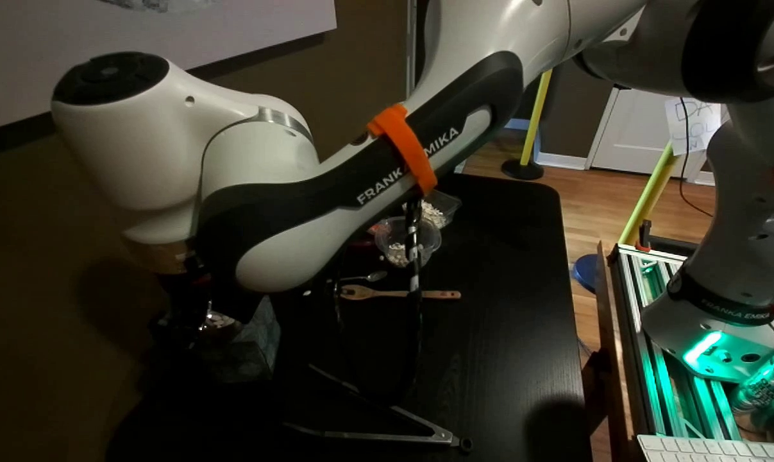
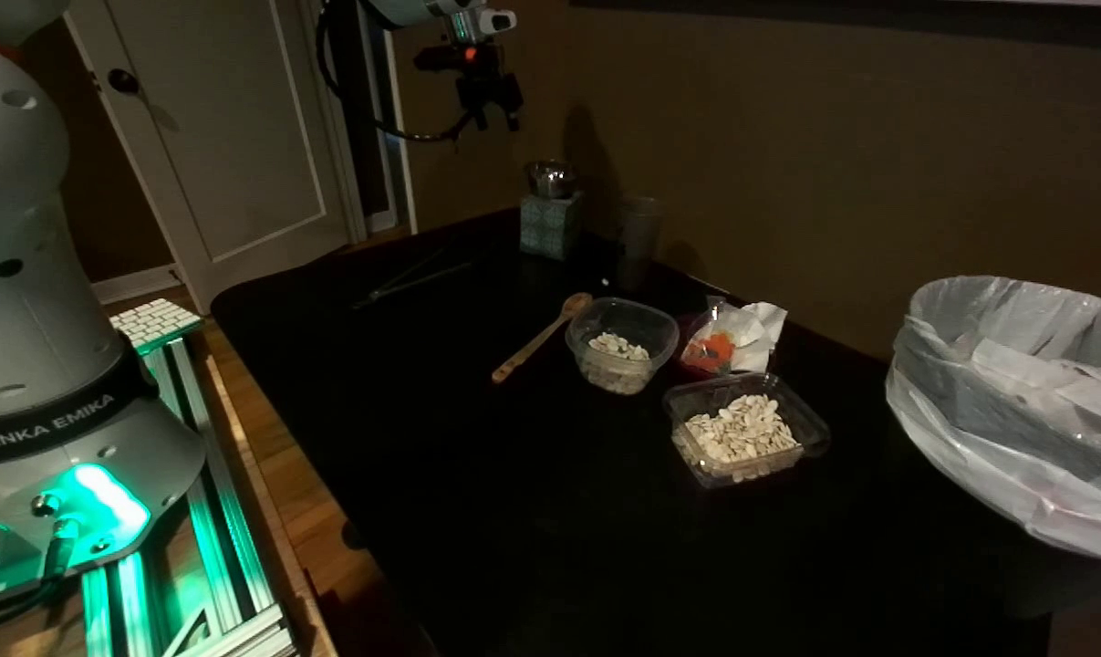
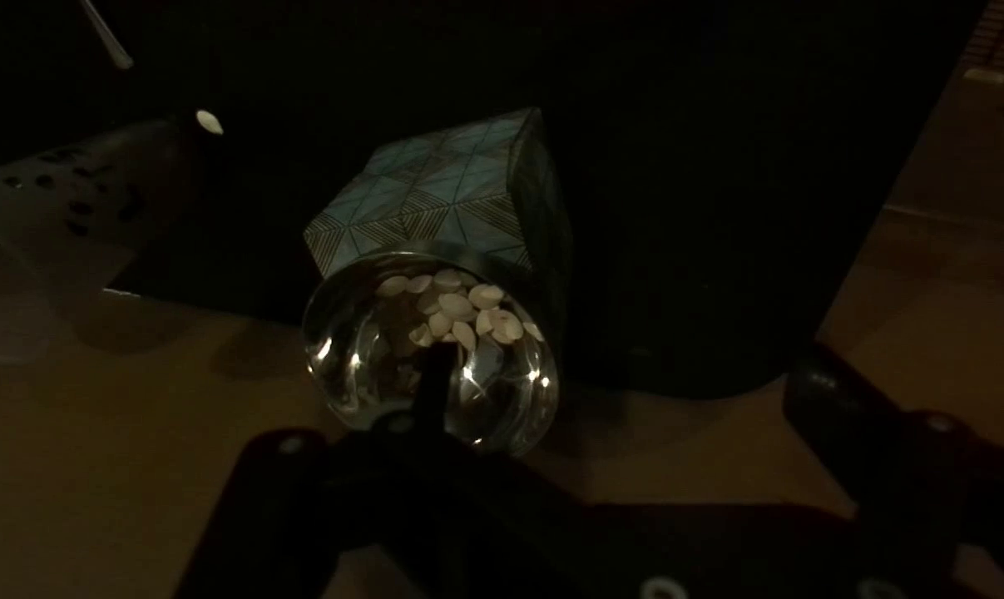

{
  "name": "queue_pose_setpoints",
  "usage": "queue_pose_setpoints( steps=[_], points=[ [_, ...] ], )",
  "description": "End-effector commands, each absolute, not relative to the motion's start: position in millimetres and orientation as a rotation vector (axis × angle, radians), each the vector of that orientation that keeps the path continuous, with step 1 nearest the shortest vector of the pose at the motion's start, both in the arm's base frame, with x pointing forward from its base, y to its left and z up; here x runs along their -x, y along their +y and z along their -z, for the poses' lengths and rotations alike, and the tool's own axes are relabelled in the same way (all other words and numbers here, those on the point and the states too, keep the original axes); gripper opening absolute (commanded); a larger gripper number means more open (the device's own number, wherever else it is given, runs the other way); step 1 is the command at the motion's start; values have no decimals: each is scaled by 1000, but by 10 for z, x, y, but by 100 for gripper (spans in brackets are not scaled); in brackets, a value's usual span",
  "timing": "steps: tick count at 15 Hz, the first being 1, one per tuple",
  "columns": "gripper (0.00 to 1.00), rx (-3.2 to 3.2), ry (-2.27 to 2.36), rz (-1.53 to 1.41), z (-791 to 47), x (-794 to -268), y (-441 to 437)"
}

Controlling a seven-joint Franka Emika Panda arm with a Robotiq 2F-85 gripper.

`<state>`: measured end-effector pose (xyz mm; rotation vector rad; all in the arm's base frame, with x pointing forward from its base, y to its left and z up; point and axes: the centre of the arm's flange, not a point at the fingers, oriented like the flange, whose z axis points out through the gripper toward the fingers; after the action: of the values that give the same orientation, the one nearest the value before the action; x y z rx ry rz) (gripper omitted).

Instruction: Remove the silver bowl from the box and put it on the table

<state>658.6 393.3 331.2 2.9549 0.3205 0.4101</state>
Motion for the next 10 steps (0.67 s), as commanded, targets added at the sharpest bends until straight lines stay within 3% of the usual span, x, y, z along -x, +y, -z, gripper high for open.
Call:
queue_pose_setpoints(
  steps=[1,9,10],
  points=[
    [100,-2910,383,-468,-3053,-6700,4012],
    [100,-2852,450,-513,-2524,-6982,4161],
    [97,-2848,453,-514,-2489,-6999,4180]
  ],
)
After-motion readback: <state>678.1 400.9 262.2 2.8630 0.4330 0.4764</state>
